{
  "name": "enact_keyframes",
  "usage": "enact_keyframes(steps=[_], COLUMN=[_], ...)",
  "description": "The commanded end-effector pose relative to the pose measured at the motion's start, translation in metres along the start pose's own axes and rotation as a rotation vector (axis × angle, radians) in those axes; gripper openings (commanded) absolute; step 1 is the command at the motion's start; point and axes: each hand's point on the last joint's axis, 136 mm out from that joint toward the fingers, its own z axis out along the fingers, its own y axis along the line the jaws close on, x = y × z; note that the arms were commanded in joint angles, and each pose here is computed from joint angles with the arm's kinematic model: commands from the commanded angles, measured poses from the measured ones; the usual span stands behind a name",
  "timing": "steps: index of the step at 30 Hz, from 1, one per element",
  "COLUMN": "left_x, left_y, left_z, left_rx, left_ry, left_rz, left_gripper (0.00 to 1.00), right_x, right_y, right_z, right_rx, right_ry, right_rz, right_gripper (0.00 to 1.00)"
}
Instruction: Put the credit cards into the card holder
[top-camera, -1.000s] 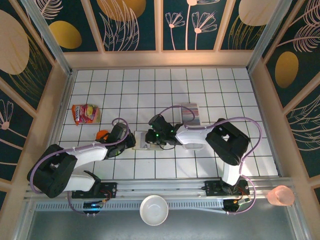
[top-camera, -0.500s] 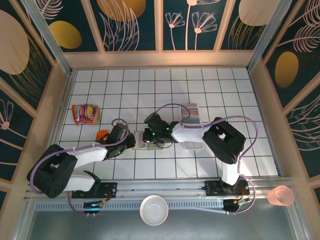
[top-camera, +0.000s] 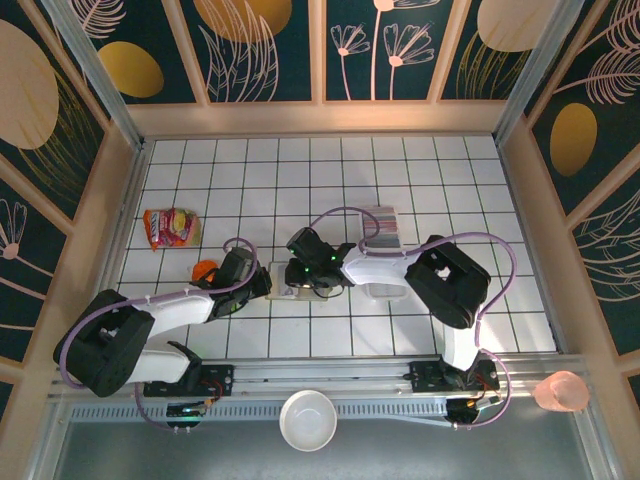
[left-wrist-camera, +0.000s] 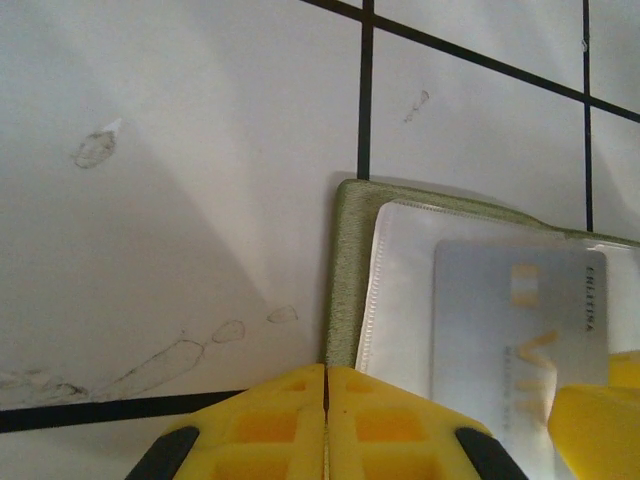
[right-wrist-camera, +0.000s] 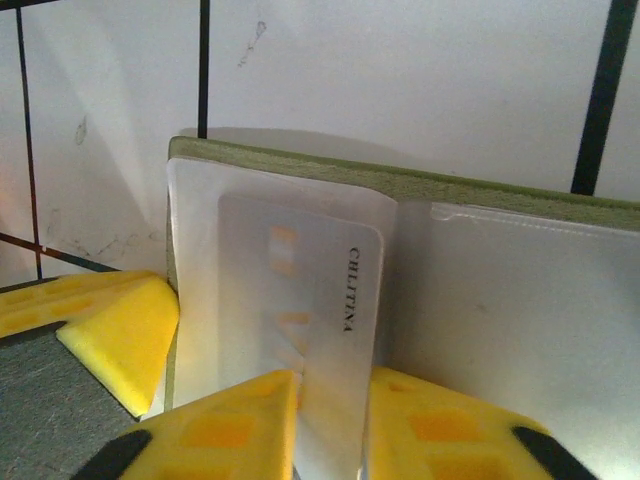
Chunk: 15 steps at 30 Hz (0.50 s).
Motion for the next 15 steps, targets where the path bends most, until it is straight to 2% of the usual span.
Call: enact_keyframes(steps=[1,4,10,15], left_x=[0.0149,0.0152,0.0157,0.0156], left_y=[0.0038,0.0039,0.0044,0.0039], left_z=[0.0,0.0002,0.0007,0.0008], left_rx=[0.008,0.009,0.008,0.01], left_ry=[0.053,0.054,0.057,0.056], left_rz=[0.001,0.001,0.002,0.001], left_gripper=[0.07,0.07,0.06,0.06], right_x=[0.0,-0.0005,-0.0024,-0.0042], right_y=[-0.0037,-0.0045,-0.007,-0.0029], right_z=[-0.0026,-0.0032,-0.0068,-0.0103], right_rx=[0.053,0.067,0.096,0.089], right_ry=[-0.007,-0.006,-0.011,-0.019], right_rz=[-0.034,-0.044,-0.054,-0.057], right_gripper=[0.31,0.37,0.41,0.32])
